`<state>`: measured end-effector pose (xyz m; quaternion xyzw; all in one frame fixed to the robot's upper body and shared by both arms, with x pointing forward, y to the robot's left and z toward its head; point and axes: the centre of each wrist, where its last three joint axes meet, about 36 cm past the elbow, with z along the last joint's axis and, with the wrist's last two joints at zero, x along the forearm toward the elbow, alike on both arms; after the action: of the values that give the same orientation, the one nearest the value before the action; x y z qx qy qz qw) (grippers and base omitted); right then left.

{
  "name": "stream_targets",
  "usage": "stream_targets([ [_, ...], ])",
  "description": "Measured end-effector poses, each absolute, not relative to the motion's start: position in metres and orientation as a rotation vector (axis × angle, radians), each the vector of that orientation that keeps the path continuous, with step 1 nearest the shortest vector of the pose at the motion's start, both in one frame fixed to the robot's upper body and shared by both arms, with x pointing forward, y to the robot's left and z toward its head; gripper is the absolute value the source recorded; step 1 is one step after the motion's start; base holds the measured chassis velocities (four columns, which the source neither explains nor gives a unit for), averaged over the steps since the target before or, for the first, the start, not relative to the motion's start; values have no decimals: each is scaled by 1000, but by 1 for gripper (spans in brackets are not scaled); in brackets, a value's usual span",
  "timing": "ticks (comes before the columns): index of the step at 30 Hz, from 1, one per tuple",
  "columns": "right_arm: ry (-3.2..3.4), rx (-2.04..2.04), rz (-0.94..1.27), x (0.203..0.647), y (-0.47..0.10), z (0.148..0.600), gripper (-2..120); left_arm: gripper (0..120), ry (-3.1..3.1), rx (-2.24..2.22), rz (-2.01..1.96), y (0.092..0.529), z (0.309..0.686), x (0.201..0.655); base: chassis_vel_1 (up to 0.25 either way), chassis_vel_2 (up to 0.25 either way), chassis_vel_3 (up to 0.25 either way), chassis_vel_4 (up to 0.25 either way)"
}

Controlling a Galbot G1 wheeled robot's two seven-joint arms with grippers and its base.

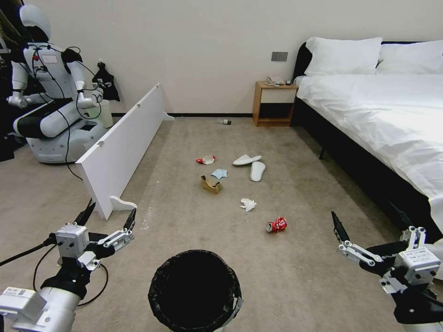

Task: Pick up the trash bin, then pick up the garbage from the floor and place it into the trash bin.

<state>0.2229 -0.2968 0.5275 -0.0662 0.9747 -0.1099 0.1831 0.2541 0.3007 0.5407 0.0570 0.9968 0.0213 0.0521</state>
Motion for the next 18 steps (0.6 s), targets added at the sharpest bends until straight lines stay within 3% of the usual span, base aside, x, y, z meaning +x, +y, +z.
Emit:
stream_targets([
  [18, 2795, -236, -239, 247, -300, 502, 100, 100, 3154, 150, 28, 302, 523, 252, 0, 0, 0, 0],
])
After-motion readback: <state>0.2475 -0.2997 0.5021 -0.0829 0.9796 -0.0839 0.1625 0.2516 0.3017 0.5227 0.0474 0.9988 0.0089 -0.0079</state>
